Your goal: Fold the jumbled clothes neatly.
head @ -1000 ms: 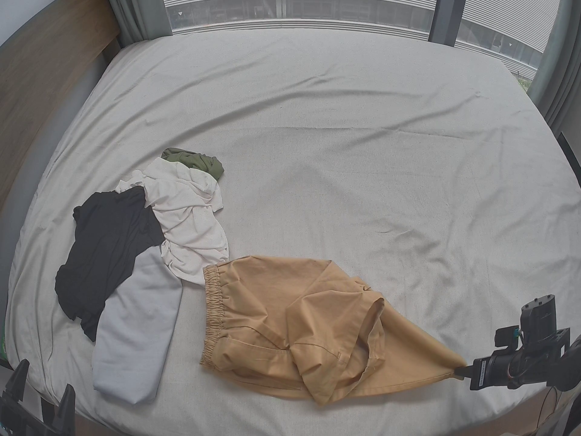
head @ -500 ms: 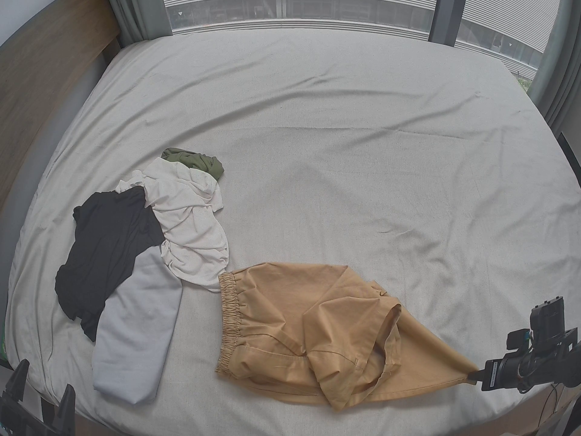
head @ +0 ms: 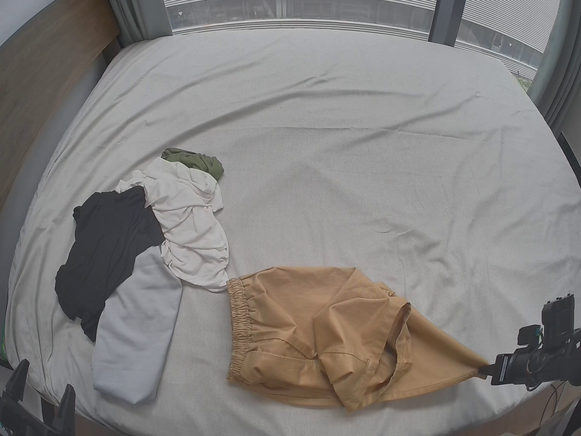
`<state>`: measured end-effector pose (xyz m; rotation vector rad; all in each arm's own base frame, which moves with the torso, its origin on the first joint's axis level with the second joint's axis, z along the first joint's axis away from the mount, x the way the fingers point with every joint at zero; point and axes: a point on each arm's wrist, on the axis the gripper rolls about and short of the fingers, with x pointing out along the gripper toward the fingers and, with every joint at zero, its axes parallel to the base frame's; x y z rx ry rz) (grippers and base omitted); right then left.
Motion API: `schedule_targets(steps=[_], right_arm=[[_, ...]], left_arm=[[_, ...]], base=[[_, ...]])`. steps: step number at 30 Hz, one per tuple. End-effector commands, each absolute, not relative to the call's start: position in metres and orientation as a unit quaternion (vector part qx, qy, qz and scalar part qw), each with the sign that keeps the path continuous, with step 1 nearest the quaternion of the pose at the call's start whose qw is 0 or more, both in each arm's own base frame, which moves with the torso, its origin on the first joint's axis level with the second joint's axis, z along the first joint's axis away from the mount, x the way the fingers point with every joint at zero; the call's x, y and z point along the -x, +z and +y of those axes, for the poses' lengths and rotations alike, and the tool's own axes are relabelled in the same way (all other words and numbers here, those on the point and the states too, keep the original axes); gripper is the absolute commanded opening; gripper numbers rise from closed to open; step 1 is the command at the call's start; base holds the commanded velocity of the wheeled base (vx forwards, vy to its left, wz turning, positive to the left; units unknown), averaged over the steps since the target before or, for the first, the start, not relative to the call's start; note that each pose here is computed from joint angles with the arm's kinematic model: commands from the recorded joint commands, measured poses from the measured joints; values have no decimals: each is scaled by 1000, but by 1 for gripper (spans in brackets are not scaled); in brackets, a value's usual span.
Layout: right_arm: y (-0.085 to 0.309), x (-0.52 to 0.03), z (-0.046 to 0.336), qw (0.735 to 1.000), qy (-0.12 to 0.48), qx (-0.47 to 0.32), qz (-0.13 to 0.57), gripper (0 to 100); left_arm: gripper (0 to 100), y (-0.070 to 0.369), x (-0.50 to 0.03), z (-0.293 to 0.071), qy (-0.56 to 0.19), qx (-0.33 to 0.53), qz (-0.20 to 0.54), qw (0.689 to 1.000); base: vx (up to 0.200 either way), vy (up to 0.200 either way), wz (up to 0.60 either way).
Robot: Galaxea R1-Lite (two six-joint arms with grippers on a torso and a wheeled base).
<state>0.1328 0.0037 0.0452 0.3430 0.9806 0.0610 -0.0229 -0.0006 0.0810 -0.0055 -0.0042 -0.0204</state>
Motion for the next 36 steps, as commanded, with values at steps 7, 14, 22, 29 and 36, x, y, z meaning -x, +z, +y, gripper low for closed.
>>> schedule_targets(steps=[7,14,22,29,36], right_arm=[[42,-127,4,860,26,-165,481,0],[42,-128,4,861,24,-169,479,0],[67,-119,7,900,82,-178,390,100],[104,-97,27,922,228,-152,273,100],[114,-99,48,897,318,-135,274,100]], left_arm=[[100,76,23,-1,-10,4,-1,1000],[100,76,23,-1,-10,4,-1,1000],[100,76,23,-1,-10,3,-2,1000],[100,76,23,-1,-10,2,-2,1000],[100,76,23,-1,-9,2,-2,1000]], base=[[0,0,0],[0,0,0],[0,0,0],[0,0,0],[0,0,0]])
